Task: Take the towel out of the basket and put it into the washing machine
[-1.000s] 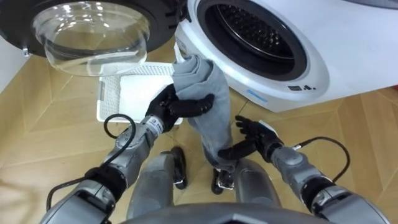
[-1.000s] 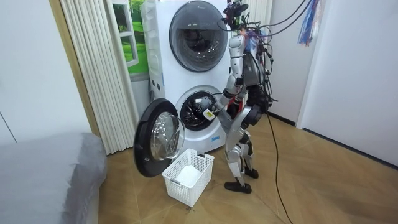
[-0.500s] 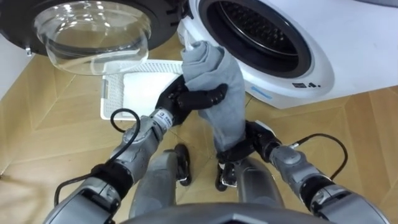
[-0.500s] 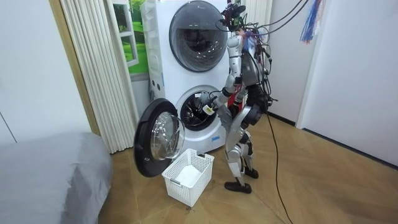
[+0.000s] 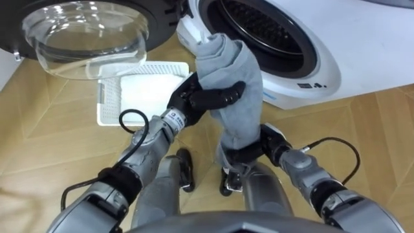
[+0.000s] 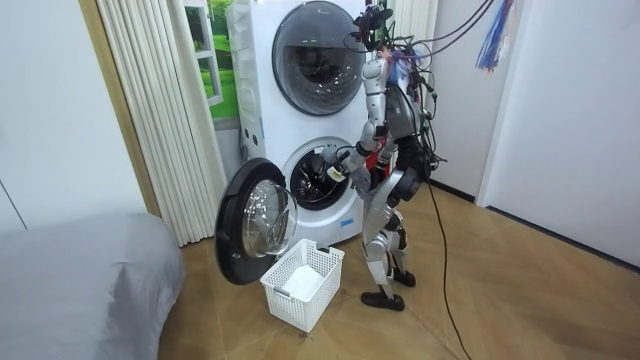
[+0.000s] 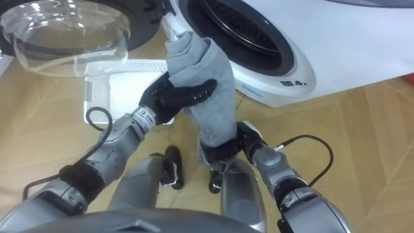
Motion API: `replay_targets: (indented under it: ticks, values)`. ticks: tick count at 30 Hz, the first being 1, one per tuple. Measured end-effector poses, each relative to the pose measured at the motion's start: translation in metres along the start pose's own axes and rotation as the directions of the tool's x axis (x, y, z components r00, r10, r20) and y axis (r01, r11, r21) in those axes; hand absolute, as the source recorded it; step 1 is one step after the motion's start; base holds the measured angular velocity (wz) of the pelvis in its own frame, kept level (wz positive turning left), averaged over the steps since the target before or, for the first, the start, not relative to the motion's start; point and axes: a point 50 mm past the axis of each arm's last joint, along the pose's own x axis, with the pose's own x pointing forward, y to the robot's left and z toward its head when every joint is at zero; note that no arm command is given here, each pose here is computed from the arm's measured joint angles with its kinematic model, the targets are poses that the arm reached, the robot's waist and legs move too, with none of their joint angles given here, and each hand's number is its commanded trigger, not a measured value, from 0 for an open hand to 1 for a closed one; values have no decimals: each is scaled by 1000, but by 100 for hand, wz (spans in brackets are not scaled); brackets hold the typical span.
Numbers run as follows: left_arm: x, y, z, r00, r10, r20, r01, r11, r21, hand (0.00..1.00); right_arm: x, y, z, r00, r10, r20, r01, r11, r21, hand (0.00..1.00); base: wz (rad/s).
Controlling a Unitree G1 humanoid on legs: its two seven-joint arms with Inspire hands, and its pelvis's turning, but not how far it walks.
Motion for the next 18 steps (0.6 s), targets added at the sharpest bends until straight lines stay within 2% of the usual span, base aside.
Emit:
replay_targets:
  ticks: [9, 10, 11, 18]
  values:
    - [-12, 12, -17, 998, 59, -27, -62, 989, -137, 100, 0, 0, -3, 999, 4, -38, -4, 1000, -6, 100, 0]
    - [-12, 12, -18, 998, 60, -30, -64, 988, -142, 64, 0, 0, -3, 999, 5, -40, -5, 1000, -10, 100, 0]
    - [-14, 12, -19, 998, 61, -35, -65, 987, -149, 0, 0, 0, -4, 999, 6, -43, -7, 1000, -14, 100, 0]
    - [-22, 19, -26, 996, 71, -62, -80, 984, -156, 0, -2, -1, -10, 998, -19, -63, 17, 999, -28, 100, 1]
